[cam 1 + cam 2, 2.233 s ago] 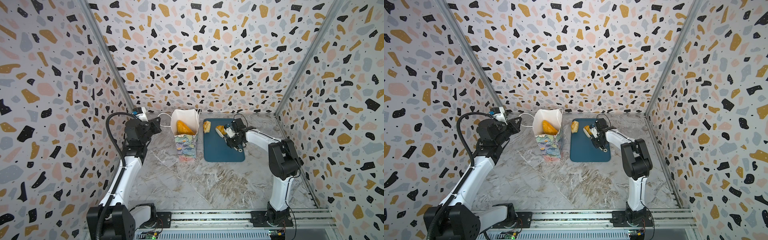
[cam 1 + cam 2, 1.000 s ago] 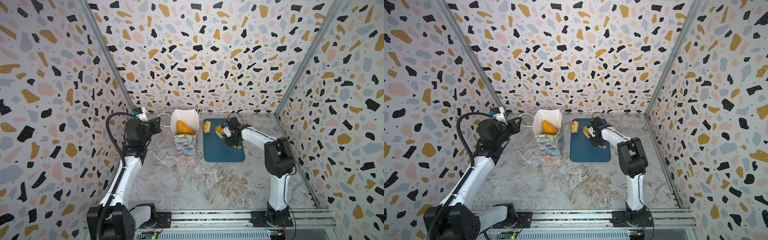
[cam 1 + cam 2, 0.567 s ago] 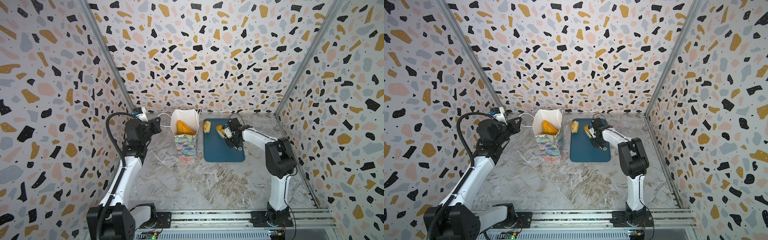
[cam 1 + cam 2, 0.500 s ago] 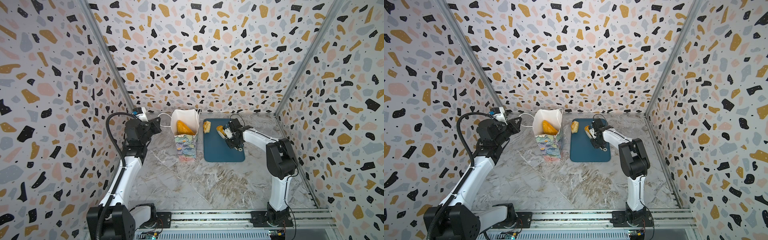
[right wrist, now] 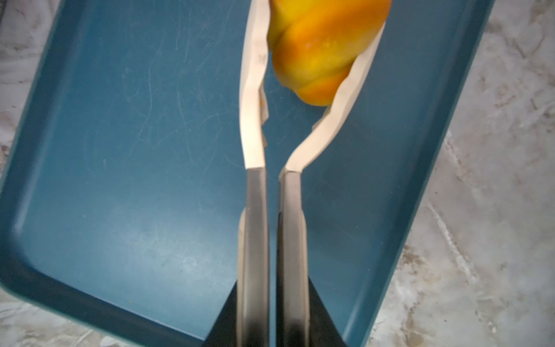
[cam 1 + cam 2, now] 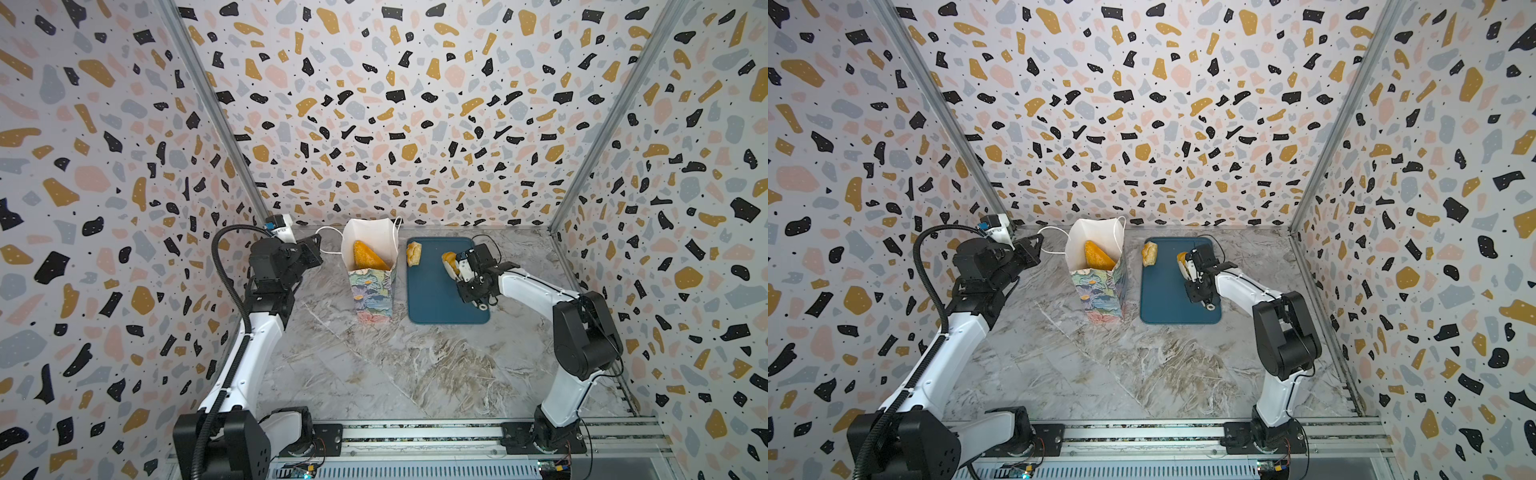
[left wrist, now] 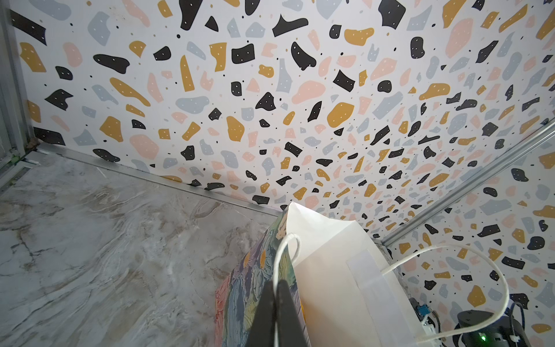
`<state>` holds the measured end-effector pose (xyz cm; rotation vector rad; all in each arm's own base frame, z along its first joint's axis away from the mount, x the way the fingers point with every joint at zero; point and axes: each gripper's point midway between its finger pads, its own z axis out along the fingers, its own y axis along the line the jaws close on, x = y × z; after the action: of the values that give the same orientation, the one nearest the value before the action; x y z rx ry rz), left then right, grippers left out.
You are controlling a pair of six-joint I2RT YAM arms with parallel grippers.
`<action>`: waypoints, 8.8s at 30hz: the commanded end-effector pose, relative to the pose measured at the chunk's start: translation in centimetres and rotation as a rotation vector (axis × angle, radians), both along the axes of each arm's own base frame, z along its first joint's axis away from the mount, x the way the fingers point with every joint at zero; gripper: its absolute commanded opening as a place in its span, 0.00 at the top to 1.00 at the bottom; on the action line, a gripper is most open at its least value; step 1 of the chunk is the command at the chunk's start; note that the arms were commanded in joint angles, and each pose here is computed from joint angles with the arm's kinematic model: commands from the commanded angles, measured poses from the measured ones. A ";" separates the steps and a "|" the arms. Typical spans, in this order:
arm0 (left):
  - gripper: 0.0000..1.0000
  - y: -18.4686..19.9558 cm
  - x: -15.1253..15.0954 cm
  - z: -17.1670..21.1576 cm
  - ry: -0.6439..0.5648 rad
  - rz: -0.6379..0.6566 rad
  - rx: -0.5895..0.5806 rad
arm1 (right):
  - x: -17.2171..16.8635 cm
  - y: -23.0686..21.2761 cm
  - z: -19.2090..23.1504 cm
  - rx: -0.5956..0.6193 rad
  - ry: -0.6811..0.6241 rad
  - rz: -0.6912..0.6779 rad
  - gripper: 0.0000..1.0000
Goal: Place the fake bread into the paper bag
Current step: 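Lower the tongs and close them around the striped roll, then lift the striped roll with the tongs and carry it toward the bag, then lower the striped roll into the bag held by the left gripper, then open the tongs and draw them back from the bag over the tray, then move the open tongs over the shell bun on the tray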
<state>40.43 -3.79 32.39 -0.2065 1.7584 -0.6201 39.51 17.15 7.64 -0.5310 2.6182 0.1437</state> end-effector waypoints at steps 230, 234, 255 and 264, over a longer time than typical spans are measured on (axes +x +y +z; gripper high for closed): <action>1.00 -0.3 -0.2 1.1 -0.049 -0.003 0.021 | -9.1 7.5 18.7 0.418 -0.445 -0.052 0.54; 1.00 -0.3 -0.2 1.2 -0.050 -0.002 0.021 | -8.5 7.8 16.7 0.393 -0.408 -0.051 0.54; 1.00 -0.3 -0.2 1.1 -0.048 -0.005 0.019 | -4.4 9.9 9.3 0.315 -0.257 -0.036 0.54; 1.00 -0.3 -0.2 1.1 -0.049 -0.004 0.020 | -2.4 11.7 6.8 0.278 -0.204 -0.014 0.54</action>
<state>40.24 -3.95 32.75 -0.2012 1.7493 -0.6176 35.70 27.63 12.04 -0.3965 2.4218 0.3769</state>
